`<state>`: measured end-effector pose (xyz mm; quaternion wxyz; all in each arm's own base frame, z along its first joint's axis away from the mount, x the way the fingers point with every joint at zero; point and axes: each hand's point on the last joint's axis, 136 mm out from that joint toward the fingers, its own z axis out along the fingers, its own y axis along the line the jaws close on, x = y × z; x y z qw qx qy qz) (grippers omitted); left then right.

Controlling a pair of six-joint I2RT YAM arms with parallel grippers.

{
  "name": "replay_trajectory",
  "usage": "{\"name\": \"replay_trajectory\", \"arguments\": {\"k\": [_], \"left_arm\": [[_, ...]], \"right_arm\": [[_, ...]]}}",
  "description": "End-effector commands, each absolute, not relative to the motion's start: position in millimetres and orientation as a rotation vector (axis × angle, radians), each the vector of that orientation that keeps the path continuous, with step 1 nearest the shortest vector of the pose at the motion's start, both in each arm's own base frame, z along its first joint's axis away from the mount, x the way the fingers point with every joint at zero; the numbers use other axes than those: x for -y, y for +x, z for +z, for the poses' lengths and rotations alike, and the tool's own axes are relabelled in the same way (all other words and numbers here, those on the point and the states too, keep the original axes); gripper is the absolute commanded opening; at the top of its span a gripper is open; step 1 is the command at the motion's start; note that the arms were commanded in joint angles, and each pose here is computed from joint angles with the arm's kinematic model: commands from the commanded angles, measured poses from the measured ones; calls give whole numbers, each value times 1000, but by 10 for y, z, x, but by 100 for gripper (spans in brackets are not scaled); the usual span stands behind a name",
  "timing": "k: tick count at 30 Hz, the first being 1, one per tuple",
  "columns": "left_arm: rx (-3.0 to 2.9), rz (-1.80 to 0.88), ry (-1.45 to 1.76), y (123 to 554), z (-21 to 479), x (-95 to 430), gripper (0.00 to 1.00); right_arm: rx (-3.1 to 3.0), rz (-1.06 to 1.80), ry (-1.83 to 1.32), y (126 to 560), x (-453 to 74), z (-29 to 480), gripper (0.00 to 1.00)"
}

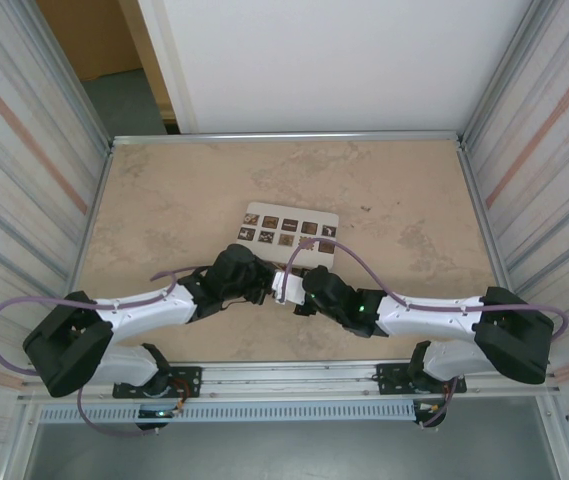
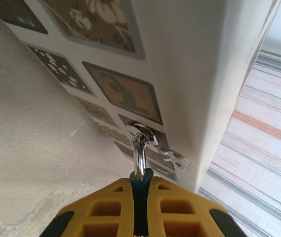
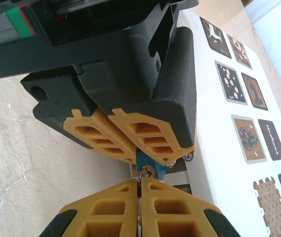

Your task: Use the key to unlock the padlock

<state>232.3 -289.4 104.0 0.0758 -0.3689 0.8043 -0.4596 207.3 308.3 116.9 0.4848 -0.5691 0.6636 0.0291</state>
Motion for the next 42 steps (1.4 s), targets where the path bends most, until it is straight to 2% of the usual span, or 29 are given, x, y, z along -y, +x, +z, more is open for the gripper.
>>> {"name": "replay_trajectory", "arguments": {"k": [1, 9, 22, 31, 42], "left_arm": [[-2367, -1518, -1056, 2352, 1277, 3050, 0], [-2369, -1525, -1053, 2351, 1278, 3075, 0], [-2369, -1540, -1039, 2355, 1294, 3107, 0], [-2369, -1547, -1033, 2353, 1286, 3126, 0], [-2367, -1547, -1039, 2347, 1259, 3133, 0]], "right_arm": [[-1657, 95, -1321, 2126, -3054, 1144, 8], [-1664, 95, -1338, 2135, -3097, 1096, 13], [-1710, 142, -1312, 2137, -3169, 1013, 10], [-1866, 405, -1045, 2196, -3232, 1156, 6], [-2026, 589, -735, 2324, -3249, 1183, 6]]}}
